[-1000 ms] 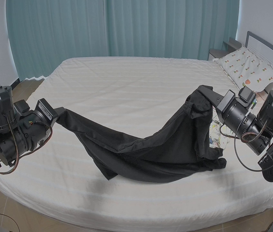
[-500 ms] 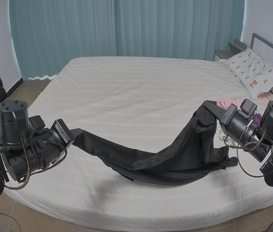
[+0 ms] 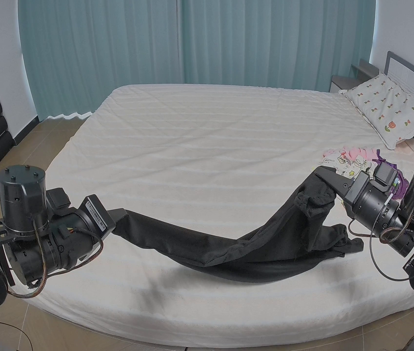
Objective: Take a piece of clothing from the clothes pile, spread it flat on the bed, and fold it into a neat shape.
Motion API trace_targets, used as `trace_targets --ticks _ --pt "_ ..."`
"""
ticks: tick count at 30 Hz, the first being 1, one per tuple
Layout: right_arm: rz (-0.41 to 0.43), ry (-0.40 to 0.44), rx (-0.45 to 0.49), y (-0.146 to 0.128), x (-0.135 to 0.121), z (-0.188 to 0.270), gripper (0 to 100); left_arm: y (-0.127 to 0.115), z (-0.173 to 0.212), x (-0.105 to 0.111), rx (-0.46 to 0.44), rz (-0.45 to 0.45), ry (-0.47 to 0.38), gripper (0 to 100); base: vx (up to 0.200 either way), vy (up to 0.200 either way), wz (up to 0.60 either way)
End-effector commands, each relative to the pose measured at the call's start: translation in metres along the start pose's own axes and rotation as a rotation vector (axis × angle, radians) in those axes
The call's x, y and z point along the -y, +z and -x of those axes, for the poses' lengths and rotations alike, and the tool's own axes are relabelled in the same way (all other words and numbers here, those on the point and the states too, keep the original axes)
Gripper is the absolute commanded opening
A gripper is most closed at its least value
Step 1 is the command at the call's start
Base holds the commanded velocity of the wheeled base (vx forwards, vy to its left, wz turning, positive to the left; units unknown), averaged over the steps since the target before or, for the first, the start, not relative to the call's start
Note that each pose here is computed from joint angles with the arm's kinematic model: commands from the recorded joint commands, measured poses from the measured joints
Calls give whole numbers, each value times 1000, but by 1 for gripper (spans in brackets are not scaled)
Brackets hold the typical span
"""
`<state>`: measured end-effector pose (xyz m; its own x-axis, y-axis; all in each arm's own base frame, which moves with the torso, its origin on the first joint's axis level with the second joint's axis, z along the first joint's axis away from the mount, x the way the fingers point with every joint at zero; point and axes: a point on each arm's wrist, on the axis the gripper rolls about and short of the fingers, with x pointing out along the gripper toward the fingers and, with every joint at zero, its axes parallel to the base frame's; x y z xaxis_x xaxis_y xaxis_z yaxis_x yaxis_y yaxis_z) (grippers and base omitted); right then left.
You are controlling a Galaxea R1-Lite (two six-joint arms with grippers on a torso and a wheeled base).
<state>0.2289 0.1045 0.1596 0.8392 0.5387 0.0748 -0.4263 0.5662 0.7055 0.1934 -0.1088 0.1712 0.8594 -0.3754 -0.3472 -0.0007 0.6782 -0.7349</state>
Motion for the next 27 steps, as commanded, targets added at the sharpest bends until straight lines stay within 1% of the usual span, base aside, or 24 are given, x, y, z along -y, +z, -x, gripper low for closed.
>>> trace_targets --ticks 1,3,5,8,12,15,17,19,21,22,23,25,27 --pt "-18 57 9 6 -13 22 0 -3 11 5 -5 -1 -42 0 -200 0 0" --pt "-25 76 4 7 -17 29 0 -4 16 8 -6 2 -64 0 -200 0 0" --pt "-25 117 2 10 -24 46 0 -4 28 15 -5 1 -115 0 -200 0 0" --pt "-18 155 16 13 -31 61 0 -2 37 18 11 4 -146 0 -200 0 0" --pt "-14 253 57 22 -48 92 0 6 56 22 55 14 -206 0 -200 0 0" --pt "4 332 108 31 -62 109 0 11 71 25 85 18 -256 0 -200 0 0" --pt "15 365 127 36 -69 118 0 14 76 28 101 22 -278 0 0 0 0" --pt "16 364 137 43 -74 116 0 17 75 29 120 27 -274 0 0 0 0" --pt "-9 348 160 55 -78 111 0 22 74 29 141 33 -267 0 0 0 0" --pt "-14 348 161 56 -78 111 0 23 73 29 142 33 -266 0 0 0 0" --pt "-66 357 212 77 -86 106 0 30 72 33 158 37 -277 0 0 0 0" --pt "-108 365 223 95 -92 96 0 38 70 35 168 42 -283 0 0 0 0" --pt "-113 316 218 107 -86 82 0 43 64 35 174 44 -273 0 0 0 0"
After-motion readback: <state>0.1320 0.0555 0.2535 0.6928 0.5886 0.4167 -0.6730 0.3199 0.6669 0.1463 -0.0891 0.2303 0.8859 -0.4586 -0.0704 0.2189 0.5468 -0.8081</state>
